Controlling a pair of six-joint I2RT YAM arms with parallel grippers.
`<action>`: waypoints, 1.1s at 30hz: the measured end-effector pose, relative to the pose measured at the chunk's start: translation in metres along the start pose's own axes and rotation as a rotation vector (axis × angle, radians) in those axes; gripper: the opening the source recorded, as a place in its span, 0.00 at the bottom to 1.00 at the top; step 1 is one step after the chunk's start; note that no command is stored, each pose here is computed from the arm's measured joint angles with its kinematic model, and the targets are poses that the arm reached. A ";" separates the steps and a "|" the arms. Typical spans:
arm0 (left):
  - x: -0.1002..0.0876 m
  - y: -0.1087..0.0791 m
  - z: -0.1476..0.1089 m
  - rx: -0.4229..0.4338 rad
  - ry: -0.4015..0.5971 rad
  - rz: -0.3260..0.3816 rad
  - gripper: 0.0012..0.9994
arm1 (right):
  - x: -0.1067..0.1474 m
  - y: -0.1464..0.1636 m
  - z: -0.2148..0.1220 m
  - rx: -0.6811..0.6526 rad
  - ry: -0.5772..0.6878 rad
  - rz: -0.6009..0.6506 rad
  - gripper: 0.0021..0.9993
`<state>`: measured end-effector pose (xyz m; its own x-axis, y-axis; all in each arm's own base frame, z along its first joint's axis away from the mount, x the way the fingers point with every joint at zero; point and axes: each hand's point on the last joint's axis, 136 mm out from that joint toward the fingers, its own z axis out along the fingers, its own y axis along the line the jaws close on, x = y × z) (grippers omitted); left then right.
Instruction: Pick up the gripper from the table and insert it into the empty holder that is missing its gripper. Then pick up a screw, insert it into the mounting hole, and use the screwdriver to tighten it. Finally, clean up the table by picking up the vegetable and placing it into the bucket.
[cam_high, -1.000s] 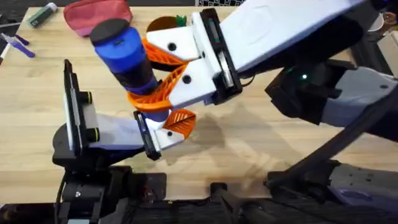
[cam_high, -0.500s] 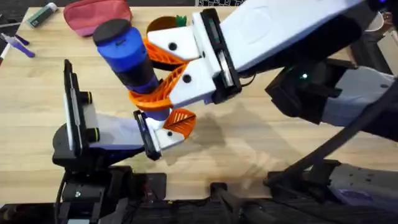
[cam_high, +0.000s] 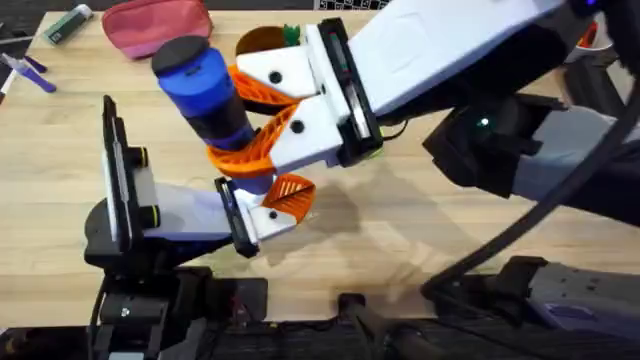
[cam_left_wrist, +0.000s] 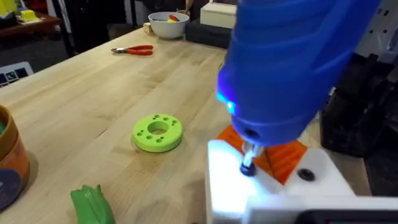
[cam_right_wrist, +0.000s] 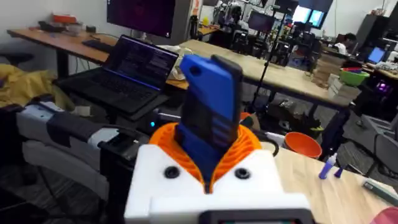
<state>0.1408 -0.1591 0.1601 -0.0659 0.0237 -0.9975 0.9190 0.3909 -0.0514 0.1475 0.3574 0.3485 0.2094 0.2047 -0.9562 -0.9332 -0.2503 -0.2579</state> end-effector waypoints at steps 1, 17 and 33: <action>0.000 0.000 0.000 0.000 0.000 0.000 0.01 | 0.000 0.000 0.000 0.000 0.000 -0.001 0.02; 0.000 0.000 0.000 0.000 0.000 -0.002 0.01 | 0.009 -0.003 0.001 0.000 0.011 0.015 0.02; 0.000 0.000 0.000 0.000 0.000 -0.001 0.01 | 0.009 -0.002 0.002 -0.004 0.009 0.012 0.02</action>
<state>0.1408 -0.1591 0.1601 -0.0673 0.0233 -0.9975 0.9187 0.3913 -0.0529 0.1510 0.3613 0.3404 0.2011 0.1928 -0.9604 -0.9344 -0.2566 -0.2471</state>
